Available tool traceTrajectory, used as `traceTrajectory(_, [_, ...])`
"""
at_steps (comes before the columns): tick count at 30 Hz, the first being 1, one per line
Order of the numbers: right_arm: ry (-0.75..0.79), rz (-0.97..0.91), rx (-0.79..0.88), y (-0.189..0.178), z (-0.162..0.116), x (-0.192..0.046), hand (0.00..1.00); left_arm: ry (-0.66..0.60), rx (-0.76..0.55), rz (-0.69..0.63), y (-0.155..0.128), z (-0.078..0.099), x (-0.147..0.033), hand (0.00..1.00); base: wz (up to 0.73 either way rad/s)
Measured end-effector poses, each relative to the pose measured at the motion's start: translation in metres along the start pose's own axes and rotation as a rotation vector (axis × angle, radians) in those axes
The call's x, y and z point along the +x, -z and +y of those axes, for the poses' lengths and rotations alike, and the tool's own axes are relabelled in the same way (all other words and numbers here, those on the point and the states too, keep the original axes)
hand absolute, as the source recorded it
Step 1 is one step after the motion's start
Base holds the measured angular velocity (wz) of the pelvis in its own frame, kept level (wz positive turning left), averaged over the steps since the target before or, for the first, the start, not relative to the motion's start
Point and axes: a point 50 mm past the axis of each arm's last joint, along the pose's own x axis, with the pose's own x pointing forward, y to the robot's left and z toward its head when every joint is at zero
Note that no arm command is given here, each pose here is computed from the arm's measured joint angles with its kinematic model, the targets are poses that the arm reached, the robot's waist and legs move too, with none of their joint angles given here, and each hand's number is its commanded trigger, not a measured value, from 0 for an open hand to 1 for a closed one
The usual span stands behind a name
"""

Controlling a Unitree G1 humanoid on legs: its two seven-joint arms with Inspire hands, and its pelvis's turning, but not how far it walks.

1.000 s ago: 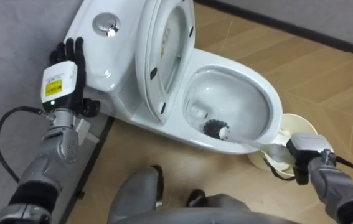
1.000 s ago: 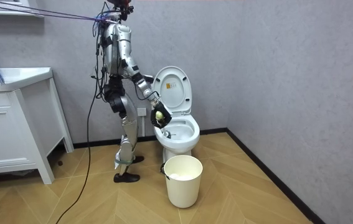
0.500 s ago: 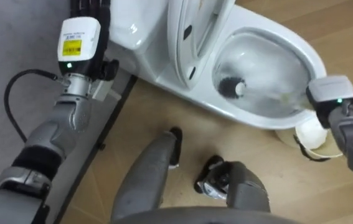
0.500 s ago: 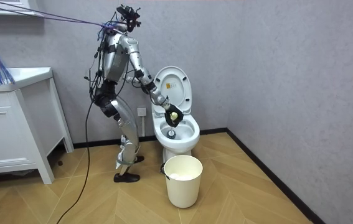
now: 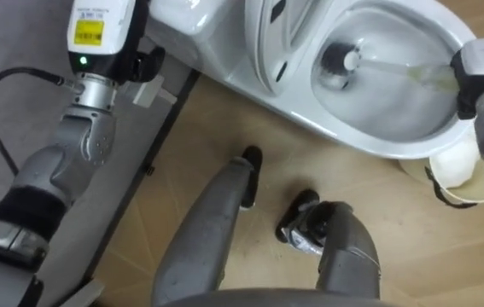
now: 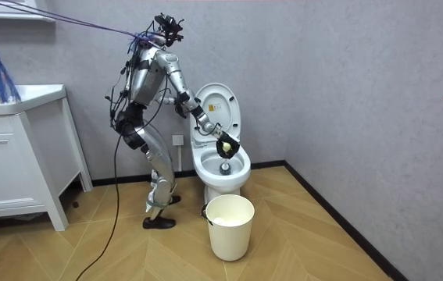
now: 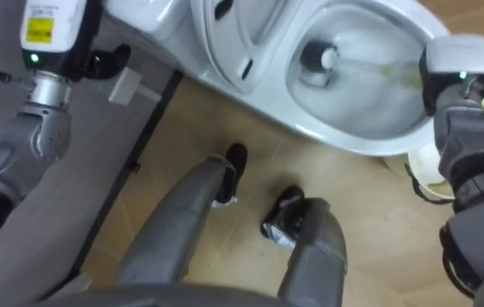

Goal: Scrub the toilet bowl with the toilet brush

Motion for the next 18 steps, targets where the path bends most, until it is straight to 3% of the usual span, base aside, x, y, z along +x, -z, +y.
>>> traceTrajectory(4, [0.036,0.092,0.145,0.007,-0.005,0.001,1.0,-0.019,0.022,0.034,0.003,0.001,-0.003,0.0,0.0])
traceTrajectory(8, [0.038,0.097,0.163,0.007,-0.005,0.001,1.0,-0.021,0.042,0.062,0.004,0.001,-0.006,0.0,0.01])
traceTrajectory(18, [0.013,-0.023,-0.028,-0.014,0.004,-0.003,1.0,0.071,0.066,0.107,0.009,-0.006,-0.01,0.0,-0.03])
